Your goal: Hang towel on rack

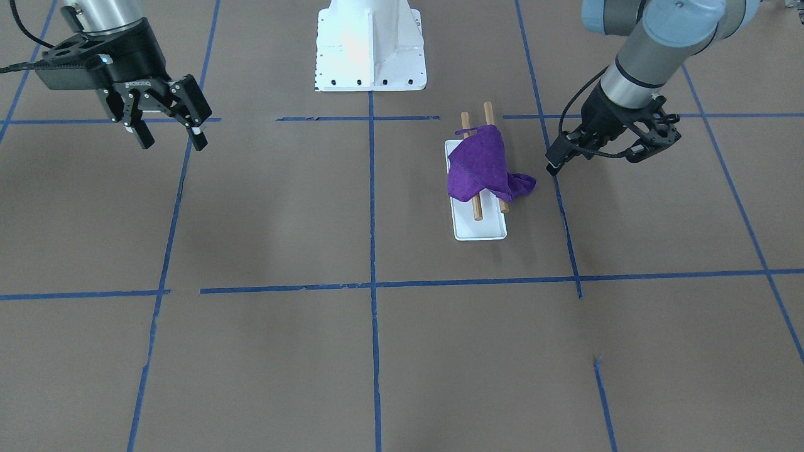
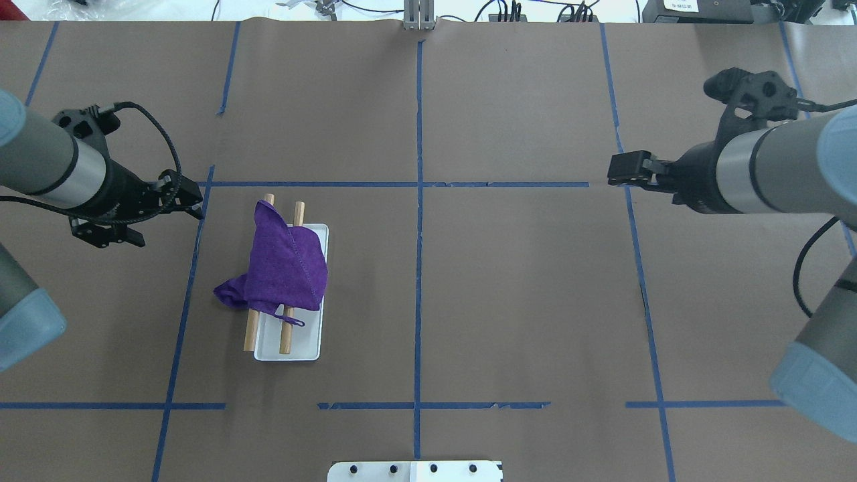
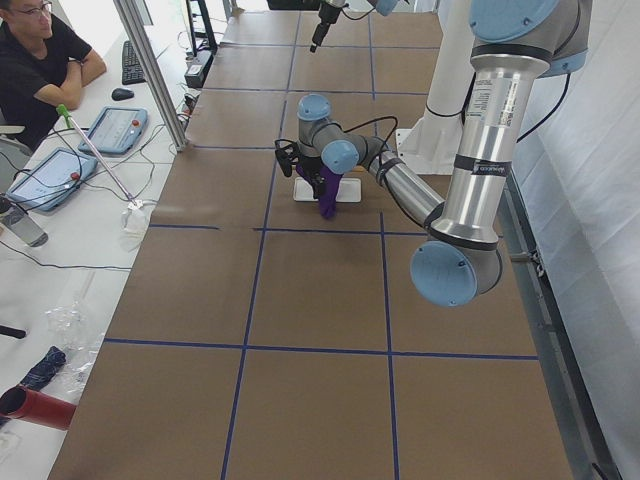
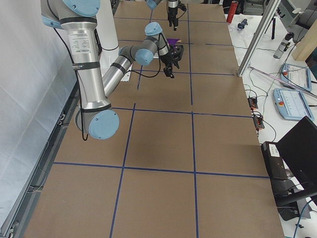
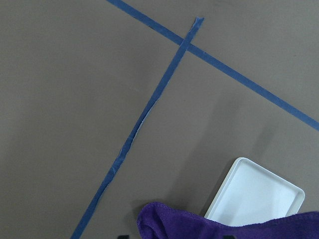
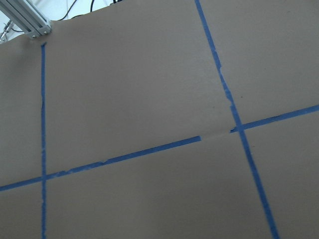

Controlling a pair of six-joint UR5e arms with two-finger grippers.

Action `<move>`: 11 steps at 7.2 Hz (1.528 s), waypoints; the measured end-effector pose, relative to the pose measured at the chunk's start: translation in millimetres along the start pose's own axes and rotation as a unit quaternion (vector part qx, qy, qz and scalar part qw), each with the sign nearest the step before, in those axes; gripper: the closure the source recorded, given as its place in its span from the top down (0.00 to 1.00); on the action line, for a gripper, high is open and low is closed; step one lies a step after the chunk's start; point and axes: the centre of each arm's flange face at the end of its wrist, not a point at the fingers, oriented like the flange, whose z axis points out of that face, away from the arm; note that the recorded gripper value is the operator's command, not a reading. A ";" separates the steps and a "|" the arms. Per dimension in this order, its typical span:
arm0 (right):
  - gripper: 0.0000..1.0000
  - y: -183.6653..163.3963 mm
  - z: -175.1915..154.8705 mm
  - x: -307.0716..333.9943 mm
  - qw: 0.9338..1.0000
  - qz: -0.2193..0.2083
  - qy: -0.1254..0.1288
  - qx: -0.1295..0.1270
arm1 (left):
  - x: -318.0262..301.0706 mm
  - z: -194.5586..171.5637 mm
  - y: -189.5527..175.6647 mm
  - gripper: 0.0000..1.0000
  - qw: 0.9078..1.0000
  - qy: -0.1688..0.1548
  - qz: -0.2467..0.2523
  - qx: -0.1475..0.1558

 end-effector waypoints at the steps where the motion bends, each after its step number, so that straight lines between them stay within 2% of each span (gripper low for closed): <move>1: 1.00 -25.1 0.8 35.1 0.999 -0.019 0.019 -0.017 | -14.0 -14.3 -22.0 1.00 0.998 -0.001 0.054 0.018; 3: 1.00 -84.3 8.6 127.4 0.994 -0.073 0.051 -0.064 | -68.0 -53.6 -81.0 1.00 0.986 -0.015 0.157 0.058; 4: 1.00 -112.4 11.4 178.2 0.990 -0.101 0.060 -0.082 | -102.6 -68.6 -106.5 1.00 0.977 -0.025 0.201 0.062; 6: 1.00 -163.4 6.1 286.9 0.978 -0.162 0.077 -0.110 | -188.8 -99.1 -156.3 1.00 0.952 -0.055 0.292 0.073; 8: 1.00 -185.6 -12.5 360.8 0.965 -0.201 0.092 -0.144 | -280.8 -125.3 -200.8 1.00 0.923 -0.095 0.365 0.078; 9: 1.00 -184.2 -20.1 384.5 0.962 -0.195 0.089 -0.168 | -311.0 -126.8 -206.9 1.00 0.921 -0.102 0.371 0.068; 10: 1.00 -177.2 -22.4 400.2 0.961 -0.184 0.079 -0.192 | -332.7 -122.1 -202.1 1.00 0.930 -0.098 0.350 0.048; 11: 1.00 -171.4 -22.6 408.2 0.960 -0.178 0.074 -0.204 | -344.7 -116.0 -194.6 1.00 0.945 -0.083 0.316 0.029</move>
